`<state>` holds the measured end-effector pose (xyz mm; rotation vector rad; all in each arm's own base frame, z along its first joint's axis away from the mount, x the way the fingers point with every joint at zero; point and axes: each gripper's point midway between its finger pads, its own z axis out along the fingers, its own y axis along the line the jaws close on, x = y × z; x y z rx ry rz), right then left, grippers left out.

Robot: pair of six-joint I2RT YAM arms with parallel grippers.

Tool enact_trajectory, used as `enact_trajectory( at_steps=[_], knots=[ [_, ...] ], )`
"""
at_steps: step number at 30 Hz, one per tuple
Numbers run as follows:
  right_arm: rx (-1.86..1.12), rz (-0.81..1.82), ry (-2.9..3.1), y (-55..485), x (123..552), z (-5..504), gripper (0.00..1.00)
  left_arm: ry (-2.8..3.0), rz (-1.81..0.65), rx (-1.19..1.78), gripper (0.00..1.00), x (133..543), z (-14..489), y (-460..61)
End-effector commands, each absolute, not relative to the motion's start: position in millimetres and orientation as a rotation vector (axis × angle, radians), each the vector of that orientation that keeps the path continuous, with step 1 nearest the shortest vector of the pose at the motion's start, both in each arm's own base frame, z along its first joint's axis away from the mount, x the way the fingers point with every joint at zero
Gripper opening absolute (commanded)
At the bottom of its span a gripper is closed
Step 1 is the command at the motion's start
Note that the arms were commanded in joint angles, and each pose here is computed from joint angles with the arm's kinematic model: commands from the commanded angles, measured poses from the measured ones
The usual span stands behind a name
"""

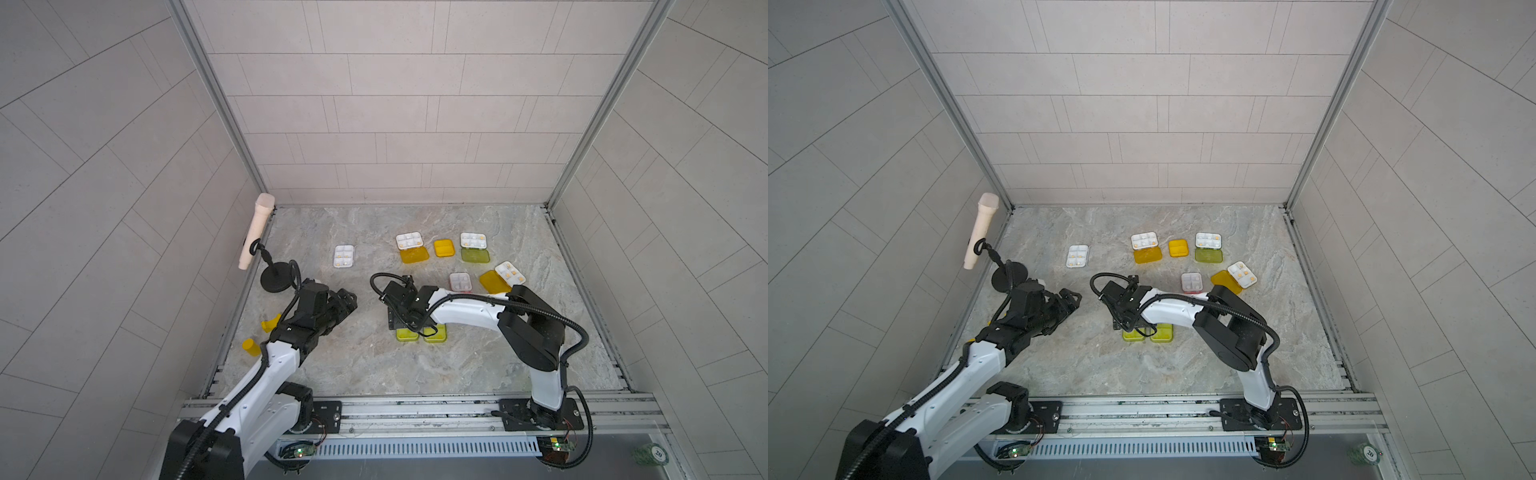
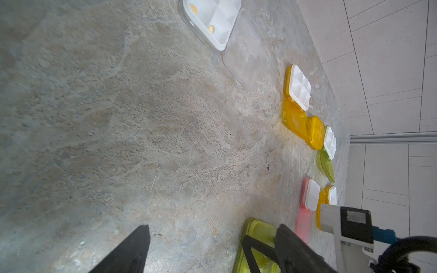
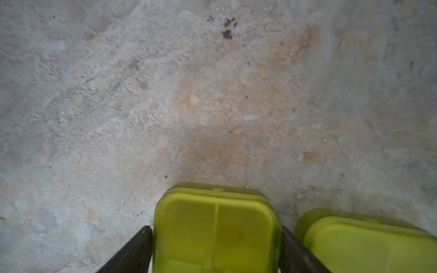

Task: Close pillboxes
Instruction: Move the pillbox to the center of the board, then adjust the pillbox at the center of the board.

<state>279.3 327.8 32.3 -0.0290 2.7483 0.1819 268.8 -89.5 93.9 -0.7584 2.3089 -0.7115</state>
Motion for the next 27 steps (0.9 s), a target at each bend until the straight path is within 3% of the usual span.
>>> enact_trajectory(
  at_steps=[1,14,27],
  knots=[
    [0.02,0.178,2.695,320.8,281.6,50.3,0.81,2.294,-0.713,-0.779,0.88,270.3,93.0,-87.3],
    [-0.165,0.105,2.641,331.3,296.0,73.0,0.81,2.292,-0.71,-0.783,0.88,272.8,95.3,-87.2],
    [-0.321,-0.025,2.647,339.0,308.8,58.3,0.81,2.249,-0.604,-0.787,0.87,271.9,114.0,-70.6]
  ],
)
